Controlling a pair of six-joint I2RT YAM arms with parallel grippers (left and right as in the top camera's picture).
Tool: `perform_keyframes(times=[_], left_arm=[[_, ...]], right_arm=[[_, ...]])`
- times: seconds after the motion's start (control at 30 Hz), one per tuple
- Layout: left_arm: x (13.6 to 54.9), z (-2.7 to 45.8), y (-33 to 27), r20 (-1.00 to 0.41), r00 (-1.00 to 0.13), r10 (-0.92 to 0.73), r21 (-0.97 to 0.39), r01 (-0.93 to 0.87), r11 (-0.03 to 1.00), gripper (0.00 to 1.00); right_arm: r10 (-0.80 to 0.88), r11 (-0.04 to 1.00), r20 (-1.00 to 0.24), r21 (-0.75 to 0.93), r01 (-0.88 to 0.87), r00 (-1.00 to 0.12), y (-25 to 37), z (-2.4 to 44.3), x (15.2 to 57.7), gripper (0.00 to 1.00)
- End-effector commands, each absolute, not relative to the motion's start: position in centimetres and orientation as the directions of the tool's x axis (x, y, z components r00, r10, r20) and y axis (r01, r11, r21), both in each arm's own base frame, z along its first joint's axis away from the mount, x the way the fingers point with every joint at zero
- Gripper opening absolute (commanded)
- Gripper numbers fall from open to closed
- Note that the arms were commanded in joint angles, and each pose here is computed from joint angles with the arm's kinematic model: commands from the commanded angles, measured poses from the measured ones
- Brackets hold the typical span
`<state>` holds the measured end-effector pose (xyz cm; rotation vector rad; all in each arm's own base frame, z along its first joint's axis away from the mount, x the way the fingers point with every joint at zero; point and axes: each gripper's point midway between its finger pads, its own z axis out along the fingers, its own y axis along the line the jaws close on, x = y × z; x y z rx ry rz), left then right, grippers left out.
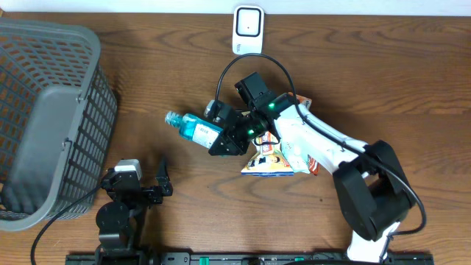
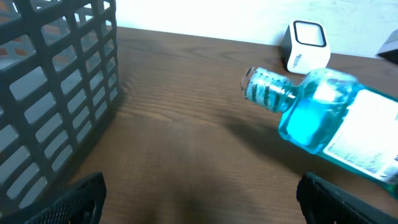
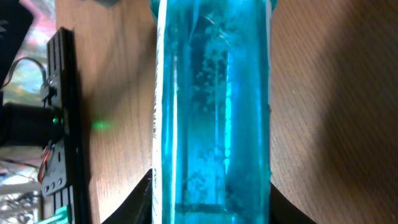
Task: Scan the item barcode
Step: 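Carry the teal bottle up to the scanner and hold it there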
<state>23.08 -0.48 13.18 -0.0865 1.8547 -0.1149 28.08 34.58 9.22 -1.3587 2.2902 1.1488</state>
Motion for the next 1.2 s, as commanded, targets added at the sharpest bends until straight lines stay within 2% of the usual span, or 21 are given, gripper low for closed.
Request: perform_keyframes(times=[0.0, 0.17, 0.2, 0.37, 0.53, 0.77, 0.97, 1.03, 1.17], left_arm=[[22.9, 11.9, -0.6, -0.941, -0.322, -0.104, -0.113, 0.009, 0.994, 0.98], [22.9, 11.9, -0.6, -0.941, -0.322, -0.104, -0.113, 0.009, 0.994, 0.98], [22.9, 11.9, -0.6, -0.941, -0.322, -0.103, -0.112, 0.009, 0.994, 0.98], [22.9, 11.9, -0.6, -0.941, -0.322, -0.104, -0.113, 0.009, 0.994, 0.98], [22.9, 11.9, -0.6, -0.941, -0.322, -0.104, -0.113, 0.009, 0.994, 0.98], [22.9, 11.9, -0.6, -0.941, -0.322, -0.103, -0.112, 0.009, 0.994, 0.98], [22.9, 11.9, -0.6, -0.941, -0.322, -0.104, -0.113, 0.009, 0.994, 0.98], [22.9, 11.9, -0.6, -0.941, -0.322, -0.103, -0.112, 0.009, 0.994, 0.98], [22.9, 11.9, -0.6, -0.941, -0.322, -0.103, -0.112, 0.009, 0.994, 0.98]], right_arm=[[-0.610, 0.189, -0.685, 0.362, -0.913, -0.398, 34.7, 14.3, 28.8, 0.01], [-0.677, 0.445, -0.634, 0.051, -0.894, -0.373, 31.1, 14.0, 34.0, 0.01], [-0.688, 0.556, -0.610, -0.094, -0.826, -0.393, 29.2, 13.9, 36.8, 0.01], [-0.679, 0.660, -0.631, -0.300, -0.689, -0.376, 27.3, 14.8, 41.8, 0.01], [-0.690, 0.690, -0.672, -0.502, -0.521, -0.267, 26.3, 17.2, 46.9, 0.01], [-0.718, 0.690, -0.676, -0.660, -0.296, -0.164, 24.5, 18.7, 52.3, 0.01], [-0.811, 0.583, -0.571, -0.806, -0.101, -0.124, 22.3, 18.7, 56.0, 0.01], [-0.848, 0.524, -0.511, -0.848, -0.082, -0.139, 21.8, 17.5, 57.9, 0.01], [-0.862, 0.490, -0.476, -0.871, -0.042, -0.173, 21.1, 16.6, 60.7, 0.01]])
